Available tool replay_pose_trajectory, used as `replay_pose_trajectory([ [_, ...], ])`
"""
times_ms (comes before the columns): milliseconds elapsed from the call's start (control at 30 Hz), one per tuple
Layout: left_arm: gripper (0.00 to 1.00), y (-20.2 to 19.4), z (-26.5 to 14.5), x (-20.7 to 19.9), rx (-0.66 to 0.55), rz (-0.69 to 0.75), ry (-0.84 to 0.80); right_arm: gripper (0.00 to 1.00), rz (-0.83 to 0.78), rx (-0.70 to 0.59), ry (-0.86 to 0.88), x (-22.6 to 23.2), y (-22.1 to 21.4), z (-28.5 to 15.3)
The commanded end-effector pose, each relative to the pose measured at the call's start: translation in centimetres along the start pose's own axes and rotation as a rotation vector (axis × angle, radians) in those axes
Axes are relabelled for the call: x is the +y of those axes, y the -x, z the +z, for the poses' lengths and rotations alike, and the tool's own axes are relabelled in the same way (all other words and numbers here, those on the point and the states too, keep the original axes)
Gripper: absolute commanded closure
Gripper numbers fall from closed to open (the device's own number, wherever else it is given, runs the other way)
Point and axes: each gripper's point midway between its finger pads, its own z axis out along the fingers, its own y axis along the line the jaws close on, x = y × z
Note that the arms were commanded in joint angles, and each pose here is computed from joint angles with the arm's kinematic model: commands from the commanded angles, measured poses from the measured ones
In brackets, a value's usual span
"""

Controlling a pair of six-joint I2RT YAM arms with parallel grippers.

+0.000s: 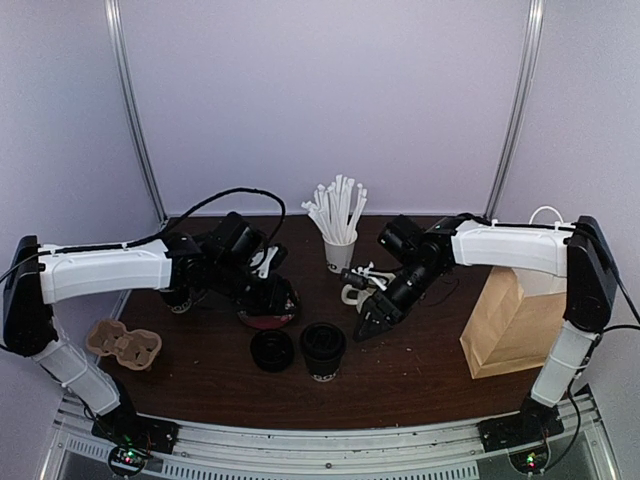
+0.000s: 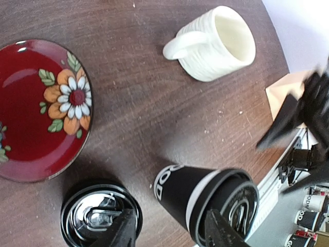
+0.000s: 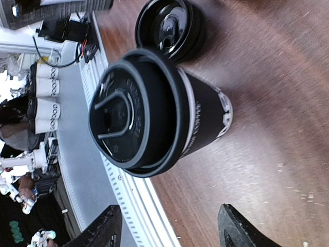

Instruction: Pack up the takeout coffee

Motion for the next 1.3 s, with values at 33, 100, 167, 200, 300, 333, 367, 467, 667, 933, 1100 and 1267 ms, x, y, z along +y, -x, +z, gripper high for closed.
replay_pose_trajectory([
  [33,0.55,1.1,1.3,-1.6,0.020,0.010,-0.085,0.35,-0.019,-0.008,0.104,2.0,-0.2,1.7],
  [100,0.57,0.9,1.7,-1.7,0.036,0.007,-0.099,0.35,0.002,0.003,0.104,2.0,-0.2,2.1],
  [167,0.58,0.6,2.0,-1.6,0.051,0.002,-0.106,0.35,0.010,0.010,0.113,2.1,-0.1,2.5],
  [200,0.58,0.5,2.1,-1.7,0.057,0.001,-0.111,0.35,0.009,0.015,0.114,2.1,-0.1,2.7],
  [300,0.59,0.2,2.1,-1.8,0.066,0.000,-0.124,0.36,0.015,0.032,0.108,1.9,0.0,3.3],
  [333,0.59,0.0,2.0,-1.8,0.069,-0.002,-0.129,0.36,0.014,0.033,0.110,1.9,0.1,3.4],
  [367,0.59,-0.1,2.0,-1.8,0.074,-0.003,-0.134,0.36,0.018,0.037,0.111,1.9,0.1,3.6],
  [467,0.59,-0.6,2.1,-1.7,0.087,-0.006,-0.138,0.36,0.024,0.042,0.113,1.7,0.5,3.8],
  [667,0.60,-1.8,2.9,-0.7,0.117,-0.022,-0.122,0.35,0.030,0.050,0.101,1.2,0.9,4.1],
  [933,0.61,-3.2,3.5,0.5,0.151,-0.042,-0.104,0.36,0.059,0.080,-0.026,-1.5,0.5,4.8],
  [1100,0.62,-4.1,3.7,1.4,0.168,-0.050,-0.077,0.36,0.084,0.121,-0.149,-4.3,-0.1,5.3],
  [1267,0.64,-5.6,4.5,3.4,0.221,-0.069,0.003,0.36,0.115,0.170,-0.243,-6.8,-1.1,5.9],
])
